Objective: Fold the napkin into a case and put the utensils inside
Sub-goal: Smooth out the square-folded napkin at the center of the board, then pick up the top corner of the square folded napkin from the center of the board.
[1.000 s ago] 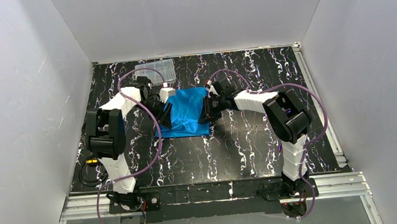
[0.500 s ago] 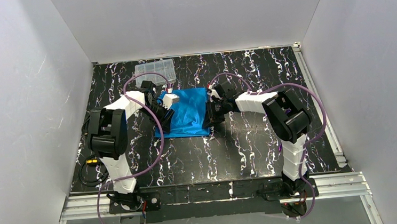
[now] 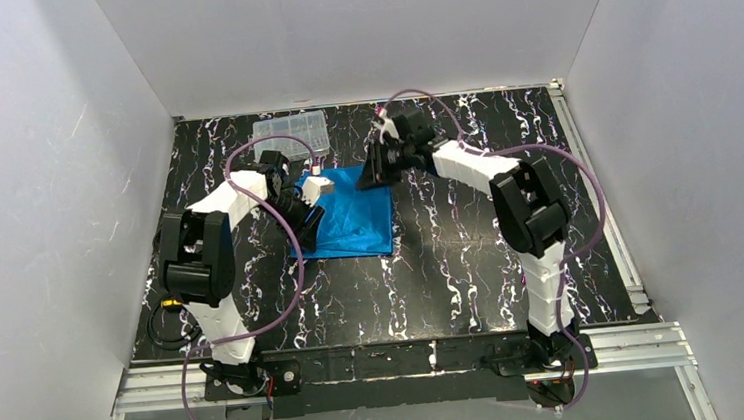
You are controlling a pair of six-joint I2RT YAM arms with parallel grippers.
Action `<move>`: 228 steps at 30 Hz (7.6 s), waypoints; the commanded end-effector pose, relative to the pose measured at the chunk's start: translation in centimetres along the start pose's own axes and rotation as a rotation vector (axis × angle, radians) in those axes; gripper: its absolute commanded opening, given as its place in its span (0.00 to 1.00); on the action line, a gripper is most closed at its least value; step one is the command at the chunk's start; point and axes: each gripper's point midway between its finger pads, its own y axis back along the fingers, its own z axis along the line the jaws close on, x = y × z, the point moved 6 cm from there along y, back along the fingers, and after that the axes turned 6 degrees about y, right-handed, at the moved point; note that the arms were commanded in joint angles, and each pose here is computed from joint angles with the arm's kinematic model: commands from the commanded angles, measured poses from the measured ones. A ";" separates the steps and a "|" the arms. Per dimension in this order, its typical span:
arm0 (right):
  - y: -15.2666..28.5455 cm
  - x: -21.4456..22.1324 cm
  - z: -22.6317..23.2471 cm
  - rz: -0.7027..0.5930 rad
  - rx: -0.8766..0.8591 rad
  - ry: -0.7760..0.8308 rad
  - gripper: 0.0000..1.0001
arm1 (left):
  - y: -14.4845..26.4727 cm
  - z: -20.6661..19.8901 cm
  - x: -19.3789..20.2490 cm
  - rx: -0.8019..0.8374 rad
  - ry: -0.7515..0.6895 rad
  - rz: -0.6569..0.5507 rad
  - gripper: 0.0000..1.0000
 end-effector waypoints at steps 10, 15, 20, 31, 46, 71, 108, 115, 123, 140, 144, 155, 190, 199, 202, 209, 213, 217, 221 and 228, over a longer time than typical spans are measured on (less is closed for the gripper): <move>-3.8 -5.1 -8.0 -0.065 -0.037 -0.135 0.24 | 0.2 -0.9 0.9 0.029 -0.017 -0.002 0.44; -4.5 -4.2 -9.1 -0.031 -0.068 -0.165 0.24 | -0.7 -0.4 1.7 0.031 -0.020 0.036 0.41; -3.0 -5.9 -6.8 -0.078 -0.224 -0.165 0.27 | -1.1 0.1 2.5 0.002 -0.047 0.068 0.38; -2.7 -7.4 -10.4 -0.152 -0.307 -0.270 0.25 | -1.2 0.4 2.7 -0.016 -0.062 0.077 0.37; -2.5 -7.0 -14.1 -0.168 -0.161 -0.247 0.30 | -1.3 0.6 3.2 -0.032 -0.087 0.100 0.36; 0.1 -0.7 -11.0 -0.162 -0.093 -0.235 0.15 | -1.0 0.9 2.8 -0.052 -0.096 0.097 0.35; 3.9 8.8 -4.3 0.083 -0.170 -0.200 0.24 | -0.8 1.2 3.1 -0.073 -0.116 0.116 0.35; 2.5 4.5 -2.2 0.010 -0.238 -0.170 0.25 | -0.7 1.2 3.1 -0.081 -0.121 0.119 0.34; -1.2 2.8 -3.8 -0.030 -0.243 -0.219 0.22 | -0.4 1.3 3.2 -0.099 -0.125 0.127 0.34; -1.2 -1.4 -1.9 -0.015 -0.199 -0.106 0.23 | 9.4 0.1 -7.5 -0.008 0.217 -0.341 0.54; -2.4 -1.1 -1.0 -0.026 -0.208 -0.105 0.20 | 8.1 3.3 -9.1 -0.027 0.327 -0.385 0.49; -5.5 1.5 -1.4 -0.028 -0.185 -0.165 0.05 | 4.0 7.6 -11.5 -0.027 0.423 -0.414 0.39; -7.0 6.0 -3.6 0.042 -0.245 -0.242 0.01 | 0.7 10.9 -14.0 -0.121 0.418 -0.435 0.18; -7.2 6.1 -3.9 0.040 -0.240 -0.244 0.01 | 2.0 9.8 -14.6 -0.098 0.383 -0.483 0.03; -7.1 6.0 -3.8 0.039 -0.241 -0.243 0.01 | 2.0 9.8 -14.5 -0.102 0.376 -0.480 0.02; -7.1 5.9 -3.8 0.041 -0.237 -0.242 0.01 | 2.4 9.4 -14.3 -0.103 0.350 -0.483 0.00; -7.1 5.9 -3.8 0.040 -0.238 -0.241 0.01 | 3.1 9.6 -14.0 -0.173 0.339 -0.482 0.23; -7.1 5.9 -3.8 0.043 -0.238 -0.243 0.01 | 3.1 10.2 -14.1 -0.215 0.322 -0.483 0.39; -7.0 5.9 -3.7 0.043 -0.239 -0.242 0.01 | 2.5 10.6 -14.3 -0.194 0.338 -0.468 0.40; -7.0 5.9 -3.7 0.049 -0.245 -0.240 0.01 | 1.0 11.1 -14.0 -0.167 0.359 -0.436 0.38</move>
